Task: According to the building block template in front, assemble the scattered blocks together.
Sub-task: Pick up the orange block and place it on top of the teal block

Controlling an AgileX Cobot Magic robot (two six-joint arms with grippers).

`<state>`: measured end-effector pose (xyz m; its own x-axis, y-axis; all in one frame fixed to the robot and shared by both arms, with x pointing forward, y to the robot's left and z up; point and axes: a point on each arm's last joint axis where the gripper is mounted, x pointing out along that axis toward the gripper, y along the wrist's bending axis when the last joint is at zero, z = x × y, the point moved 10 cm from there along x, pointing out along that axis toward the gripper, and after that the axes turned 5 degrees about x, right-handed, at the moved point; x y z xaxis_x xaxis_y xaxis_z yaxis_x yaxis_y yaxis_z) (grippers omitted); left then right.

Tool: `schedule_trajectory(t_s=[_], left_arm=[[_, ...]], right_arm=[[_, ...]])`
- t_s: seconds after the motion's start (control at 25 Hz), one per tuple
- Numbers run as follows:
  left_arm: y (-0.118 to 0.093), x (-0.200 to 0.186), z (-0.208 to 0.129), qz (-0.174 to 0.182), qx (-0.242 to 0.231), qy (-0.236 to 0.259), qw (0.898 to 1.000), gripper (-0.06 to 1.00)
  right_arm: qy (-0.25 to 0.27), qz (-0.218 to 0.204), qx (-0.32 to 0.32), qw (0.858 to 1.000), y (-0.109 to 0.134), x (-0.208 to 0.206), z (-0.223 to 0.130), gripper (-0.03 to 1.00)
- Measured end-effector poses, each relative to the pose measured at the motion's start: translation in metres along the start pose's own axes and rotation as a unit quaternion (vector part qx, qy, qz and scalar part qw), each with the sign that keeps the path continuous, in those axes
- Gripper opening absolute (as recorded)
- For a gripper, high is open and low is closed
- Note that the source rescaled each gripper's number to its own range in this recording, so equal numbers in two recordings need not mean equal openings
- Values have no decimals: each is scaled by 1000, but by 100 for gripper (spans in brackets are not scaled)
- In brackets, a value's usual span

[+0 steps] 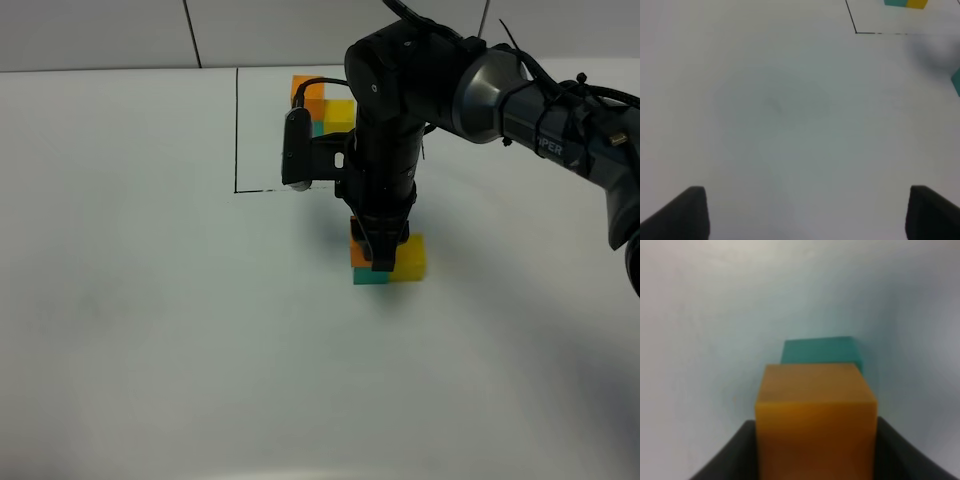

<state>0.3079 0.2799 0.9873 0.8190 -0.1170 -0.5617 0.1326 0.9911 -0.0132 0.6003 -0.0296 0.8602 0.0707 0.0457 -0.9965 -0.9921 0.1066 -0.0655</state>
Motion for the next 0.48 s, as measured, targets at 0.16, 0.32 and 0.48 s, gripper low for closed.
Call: schedule_trajectory(t_s=[0.16,0.32,0.48], left_arm=[[0,0,0,0,0,0,1000,79],[0,0,0,0,0,0,1000,79],[0,0,0,0,0,0,1000,79]], right_arm=[[2,2,-6,1000,0,3,0,2],[3,2,-8,1000,0,3,0,2],[5,1,-9,1000,-1,6,-1,2]])
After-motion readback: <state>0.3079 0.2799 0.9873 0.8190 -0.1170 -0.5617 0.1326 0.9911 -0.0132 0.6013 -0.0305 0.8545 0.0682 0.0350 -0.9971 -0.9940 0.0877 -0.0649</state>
